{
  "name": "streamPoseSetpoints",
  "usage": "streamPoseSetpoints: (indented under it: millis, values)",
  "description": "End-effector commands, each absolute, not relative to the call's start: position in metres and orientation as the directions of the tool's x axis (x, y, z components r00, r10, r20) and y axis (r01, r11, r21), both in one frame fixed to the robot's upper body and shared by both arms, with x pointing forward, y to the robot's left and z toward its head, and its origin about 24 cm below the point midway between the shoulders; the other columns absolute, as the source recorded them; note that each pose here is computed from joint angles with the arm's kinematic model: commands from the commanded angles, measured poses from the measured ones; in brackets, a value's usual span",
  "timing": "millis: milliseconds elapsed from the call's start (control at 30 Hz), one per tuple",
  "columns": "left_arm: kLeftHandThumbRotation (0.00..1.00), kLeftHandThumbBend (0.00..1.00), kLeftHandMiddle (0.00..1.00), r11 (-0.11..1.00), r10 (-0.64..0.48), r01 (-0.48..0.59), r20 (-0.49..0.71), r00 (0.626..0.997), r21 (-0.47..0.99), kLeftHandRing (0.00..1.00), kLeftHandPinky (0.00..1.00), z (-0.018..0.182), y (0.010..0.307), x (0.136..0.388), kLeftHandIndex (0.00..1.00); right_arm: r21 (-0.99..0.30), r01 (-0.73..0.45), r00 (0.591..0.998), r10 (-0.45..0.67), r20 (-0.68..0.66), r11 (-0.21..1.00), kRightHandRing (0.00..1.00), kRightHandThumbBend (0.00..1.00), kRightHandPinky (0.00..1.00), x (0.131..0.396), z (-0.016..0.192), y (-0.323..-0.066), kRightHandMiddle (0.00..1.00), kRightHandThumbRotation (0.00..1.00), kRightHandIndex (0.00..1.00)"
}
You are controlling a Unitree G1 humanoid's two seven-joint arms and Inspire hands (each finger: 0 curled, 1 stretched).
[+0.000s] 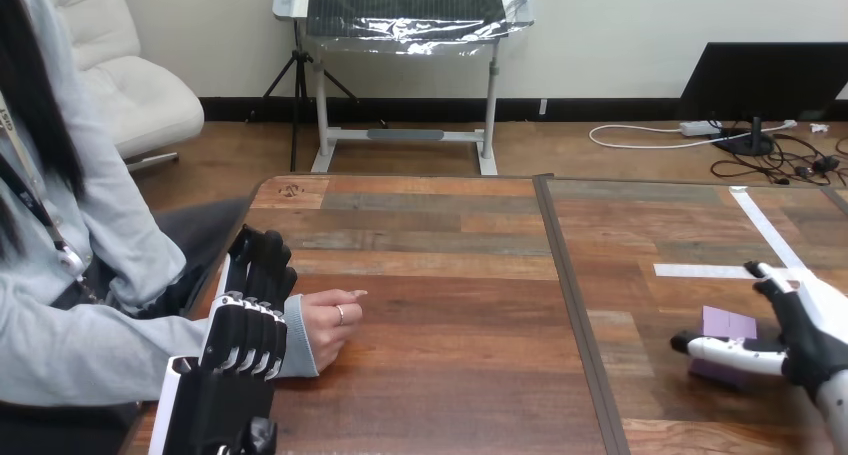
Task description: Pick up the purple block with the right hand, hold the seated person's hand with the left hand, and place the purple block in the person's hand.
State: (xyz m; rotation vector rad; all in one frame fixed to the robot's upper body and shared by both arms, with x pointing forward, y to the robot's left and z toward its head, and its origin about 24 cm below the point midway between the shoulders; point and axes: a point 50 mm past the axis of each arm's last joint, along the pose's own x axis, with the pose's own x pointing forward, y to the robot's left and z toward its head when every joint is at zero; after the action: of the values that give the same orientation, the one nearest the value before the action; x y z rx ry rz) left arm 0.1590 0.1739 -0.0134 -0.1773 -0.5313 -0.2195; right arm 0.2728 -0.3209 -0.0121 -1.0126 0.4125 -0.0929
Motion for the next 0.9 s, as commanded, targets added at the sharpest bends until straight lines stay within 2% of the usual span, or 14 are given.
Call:
streamPoseSetpoints:
  millis: [0,600,867]
  values:
    - [0.71,1.0,0.99,0.964,-0.144,0.245,0.577,0.804,-0.101,1.0,1.0,-0.004,0.17,0.168,0.99,-0.811,-0.17,0.914,-0.218,-0.342,0.56,0.92,1.0,0.82,0.279,-0.024,-0.3,0.92,0.53,0.95]
    - [0.72,1.0,0.99,0.967,-0.15,0.24,0.57,0.808,-0.086,1.0,1.0,-0.004,0.168,0.166,0.99,-0.81,-0.178,0.915,-0.208,-0.345,0.559,0.91,1.0,0.82,0.287,-0.022,-0.292,0.92,0.54,0.94]
    - [0.72,1.0,0.99,0.967,-0.143,0.238,0.568,0.811,-0.096,1.0,1.0,-0.004,0.167,0.166,0.98,-0.814,-0.18,0.911,-0.218,-0.349,0.553,0.89,1.0,0.8,0.29,-0.021,-0.291,0.9,0.51,0.93]
